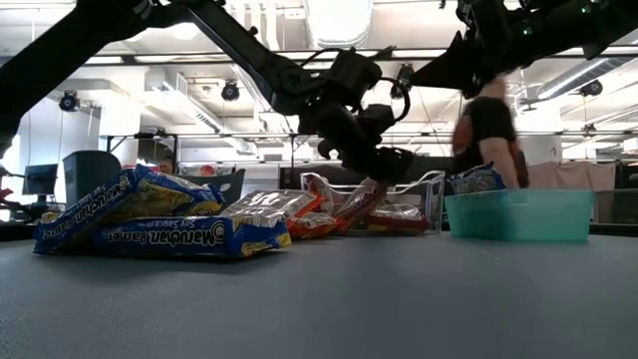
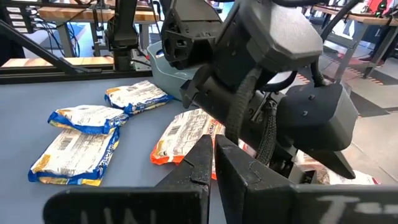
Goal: Sort Maruchan noodles
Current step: Put the blue noodle pack into the green bin
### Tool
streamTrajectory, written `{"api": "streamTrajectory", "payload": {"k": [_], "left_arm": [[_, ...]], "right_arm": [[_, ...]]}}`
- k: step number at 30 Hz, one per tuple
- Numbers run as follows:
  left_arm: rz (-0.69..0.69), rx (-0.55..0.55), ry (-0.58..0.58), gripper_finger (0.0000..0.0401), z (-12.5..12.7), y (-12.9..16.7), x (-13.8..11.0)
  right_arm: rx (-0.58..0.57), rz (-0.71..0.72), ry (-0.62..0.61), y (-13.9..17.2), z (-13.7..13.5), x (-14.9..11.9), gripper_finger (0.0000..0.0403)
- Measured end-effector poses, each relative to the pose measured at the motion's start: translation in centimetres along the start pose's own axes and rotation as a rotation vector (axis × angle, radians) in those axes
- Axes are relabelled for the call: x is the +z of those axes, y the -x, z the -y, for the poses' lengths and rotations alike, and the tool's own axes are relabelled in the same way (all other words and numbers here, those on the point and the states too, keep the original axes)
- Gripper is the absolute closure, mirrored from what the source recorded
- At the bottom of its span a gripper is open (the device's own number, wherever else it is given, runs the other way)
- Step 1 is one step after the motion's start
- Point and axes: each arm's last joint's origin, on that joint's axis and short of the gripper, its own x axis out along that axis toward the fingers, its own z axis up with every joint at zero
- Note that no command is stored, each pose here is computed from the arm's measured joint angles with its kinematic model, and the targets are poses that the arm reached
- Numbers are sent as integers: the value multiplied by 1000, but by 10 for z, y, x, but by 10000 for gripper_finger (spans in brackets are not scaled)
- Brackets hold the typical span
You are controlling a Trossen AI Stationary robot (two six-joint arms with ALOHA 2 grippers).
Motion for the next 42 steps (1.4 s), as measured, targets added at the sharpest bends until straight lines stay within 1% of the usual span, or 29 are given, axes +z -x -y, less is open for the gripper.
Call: {"api": "streamTrajectory", "payload": {"k": [4, 7, 10, 14, 16, 19, 21, 25, 33, 37, 39, 42], "left_arm": [[-42, 6, 16, 255, -5, -2, -4], [-47, 7, 19, 275, -5, -3, -5], [-50, 8, 20, 310, -5, -2, -6], [-54, 15, 43, 375, -5, -2, -6], [-52, 19, 67, 394, -6, -2, -5], [-49, 21, 102, 392, -6, -1, -4], [-44, 18, 127, 398, -7, 0, -2], [-6, 7, 177, 400, -13, 7, 10], [15, 3, 182, 401, -28, 26, 32], [16, -76, 213, 401, -31, 30, 36], [3, -173, 214, 396, -30, 27, 34], [4, -321, 186, 370, -33, 22, 31]], "right_arm": [[0, 0, 1, 0, 0, 0, 394], [0, 0, 3, 0, 0, 0, 394], [0, 0, 5, 0, 0, 0, 394], [0, 1, 8, 0, 0, 0, 394], [0, 1, 9, 0, 0, 0, 394], [0, 1, 11, 0, 0, 0, 394], [0, 1, 11, 0, 0, 0, 394], [0, 1, 11, 0, 0, 0, 394], [0, 0, 17, 0, 0, 0, 394], [0, 0, 17, 0, 0, 0, 394], [0, 1, 17, 0, 0, 0, 394], [0, 1, 16, 0, 0, 0, 394]]}}
